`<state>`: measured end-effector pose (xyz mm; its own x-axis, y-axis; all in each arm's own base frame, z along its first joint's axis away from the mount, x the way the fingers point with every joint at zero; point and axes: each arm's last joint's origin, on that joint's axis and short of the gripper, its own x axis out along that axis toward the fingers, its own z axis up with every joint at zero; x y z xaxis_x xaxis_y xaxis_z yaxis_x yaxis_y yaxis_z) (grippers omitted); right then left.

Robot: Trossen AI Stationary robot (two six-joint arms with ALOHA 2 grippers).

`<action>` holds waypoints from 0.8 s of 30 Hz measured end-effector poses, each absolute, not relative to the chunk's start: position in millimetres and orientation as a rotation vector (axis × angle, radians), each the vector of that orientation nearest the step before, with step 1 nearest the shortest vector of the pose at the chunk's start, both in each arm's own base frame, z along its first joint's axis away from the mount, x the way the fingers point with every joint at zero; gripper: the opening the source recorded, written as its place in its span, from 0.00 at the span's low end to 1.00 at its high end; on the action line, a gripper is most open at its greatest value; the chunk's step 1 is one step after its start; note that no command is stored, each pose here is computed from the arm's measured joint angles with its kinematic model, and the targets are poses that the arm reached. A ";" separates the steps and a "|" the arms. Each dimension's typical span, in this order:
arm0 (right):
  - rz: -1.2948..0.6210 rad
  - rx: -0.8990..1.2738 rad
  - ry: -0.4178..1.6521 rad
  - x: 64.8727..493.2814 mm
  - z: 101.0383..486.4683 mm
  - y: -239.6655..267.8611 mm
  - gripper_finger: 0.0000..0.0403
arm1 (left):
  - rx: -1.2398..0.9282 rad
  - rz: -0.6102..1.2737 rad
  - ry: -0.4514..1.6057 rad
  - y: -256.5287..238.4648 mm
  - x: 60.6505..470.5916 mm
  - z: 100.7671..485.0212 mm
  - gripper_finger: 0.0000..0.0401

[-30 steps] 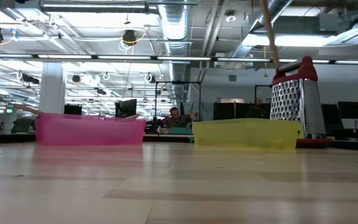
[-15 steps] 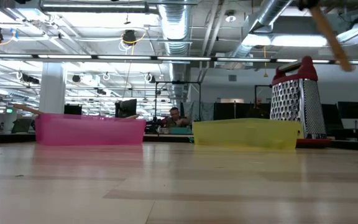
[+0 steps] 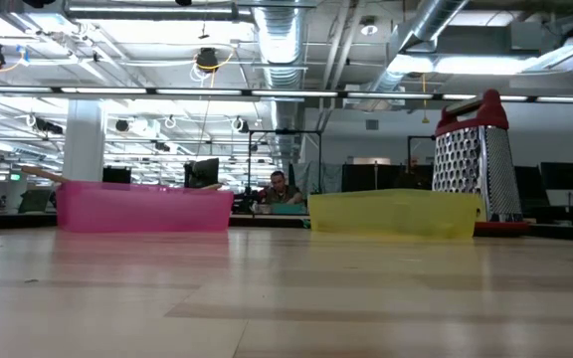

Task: Pick & Place Kitchen Items
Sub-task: Put the wooden slotted serving spoon into the blue bin

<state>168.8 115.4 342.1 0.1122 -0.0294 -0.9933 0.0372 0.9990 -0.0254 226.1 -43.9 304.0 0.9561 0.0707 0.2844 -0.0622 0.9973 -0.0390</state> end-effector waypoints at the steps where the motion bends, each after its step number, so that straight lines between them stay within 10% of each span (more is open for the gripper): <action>1: -0.035 0.049 1.484 168.1 342.0 116.4 0.21 | -0.030 0.067 -0.290 -43.9 226.1 304.0 0.44; 17: 0.218 0.526 1.849 155.7 346.2 132.9 0.21 | -0.030 0.067 -0.290 -43.9 226.1 303.9 0.44; 24: 0.435 0.374 1.887 140.6 343.4 148.4 0.21 | -0.029 0.066 -0.289 -43.9 226.1 303.9 0.44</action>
